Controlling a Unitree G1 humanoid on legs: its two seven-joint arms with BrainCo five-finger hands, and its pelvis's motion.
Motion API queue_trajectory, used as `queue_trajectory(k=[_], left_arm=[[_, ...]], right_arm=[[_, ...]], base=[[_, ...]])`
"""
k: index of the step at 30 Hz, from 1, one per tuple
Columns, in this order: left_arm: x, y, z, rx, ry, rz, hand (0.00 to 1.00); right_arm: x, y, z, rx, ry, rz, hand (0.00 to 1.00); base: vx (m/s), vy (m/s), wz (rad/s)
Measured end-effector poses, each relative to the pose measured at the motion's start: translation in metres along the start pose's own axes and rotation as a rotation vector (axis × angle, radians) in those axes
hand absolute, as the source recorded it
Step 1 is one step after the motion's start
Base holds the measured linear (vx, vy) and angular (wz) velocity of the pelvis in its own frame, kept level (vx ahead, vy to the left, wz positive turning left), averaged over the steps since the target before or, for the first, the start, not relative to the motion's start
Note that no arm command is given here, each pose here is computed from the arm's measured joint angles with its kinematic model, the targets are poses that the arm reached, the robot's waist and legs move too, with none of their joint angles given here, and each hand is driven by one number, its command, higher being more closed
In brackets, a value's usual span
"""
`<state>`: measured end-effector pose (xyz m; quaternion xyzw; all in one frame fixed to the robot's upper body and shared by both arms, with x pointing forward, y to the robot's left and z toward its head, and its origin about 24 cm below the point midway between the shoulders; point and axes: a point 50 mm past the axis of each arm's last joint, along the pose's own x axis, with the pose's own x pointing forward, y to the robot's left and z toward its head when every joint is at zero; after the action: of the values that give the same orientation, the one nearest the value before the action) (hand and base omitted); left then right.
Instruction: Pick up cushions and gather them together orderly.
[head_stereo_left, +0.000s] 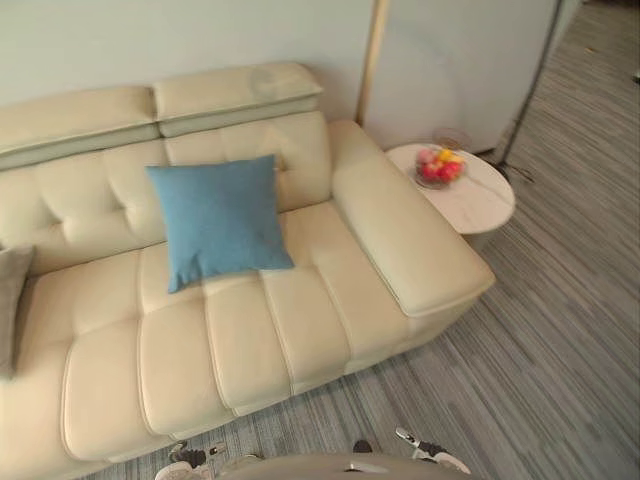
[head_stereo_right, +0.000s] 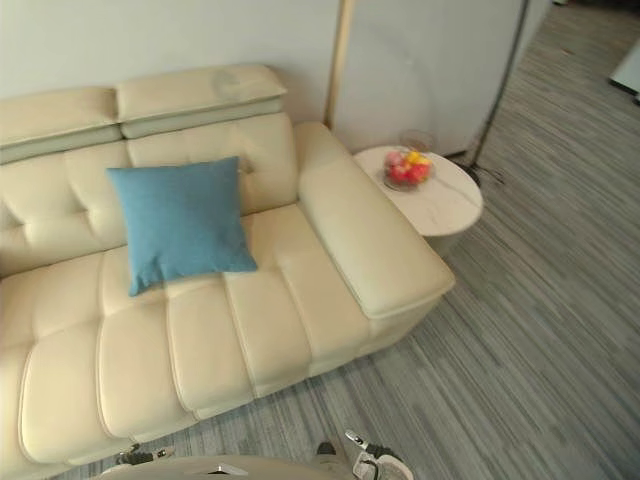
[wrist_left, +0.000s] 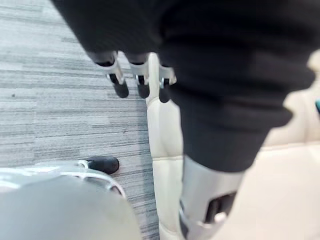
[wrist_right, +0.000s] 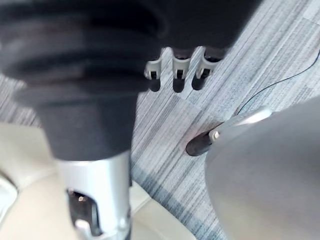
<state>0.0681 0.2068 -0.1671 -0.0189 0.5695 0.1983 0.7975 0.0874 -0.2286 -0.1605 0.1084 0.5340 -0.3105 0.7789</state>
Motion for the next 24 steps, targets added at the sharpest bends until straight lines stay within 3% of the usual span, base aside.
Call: queue_trajectory(k=[10, 17, 24], left_arm=[[0.002, -0.001, 0.016, 0.017, -0.044, -0.004, 0.0], [-0.001, -0.03, 0.026, 0.056, -0.087, -0.096, 0.0], [-0.003, -0.037, 0.029, 0.057, -0.108, -0.112, 0.0]], right_arm=[[-0.002, 0.018, 0.012, -0.021, -0.05, 0.048, 0.0], [0.0, 0.006, 0.025, -0.078, -0.093, 0.024, 0.0], [0.002, 0.001, 0.028, -0.107, -0.088, 0.01, 0.0]], base=[[-0.01, -0.036, -1.46], [0.08, -0.119, -0.54], [0.07, -0.035, -0.57]])
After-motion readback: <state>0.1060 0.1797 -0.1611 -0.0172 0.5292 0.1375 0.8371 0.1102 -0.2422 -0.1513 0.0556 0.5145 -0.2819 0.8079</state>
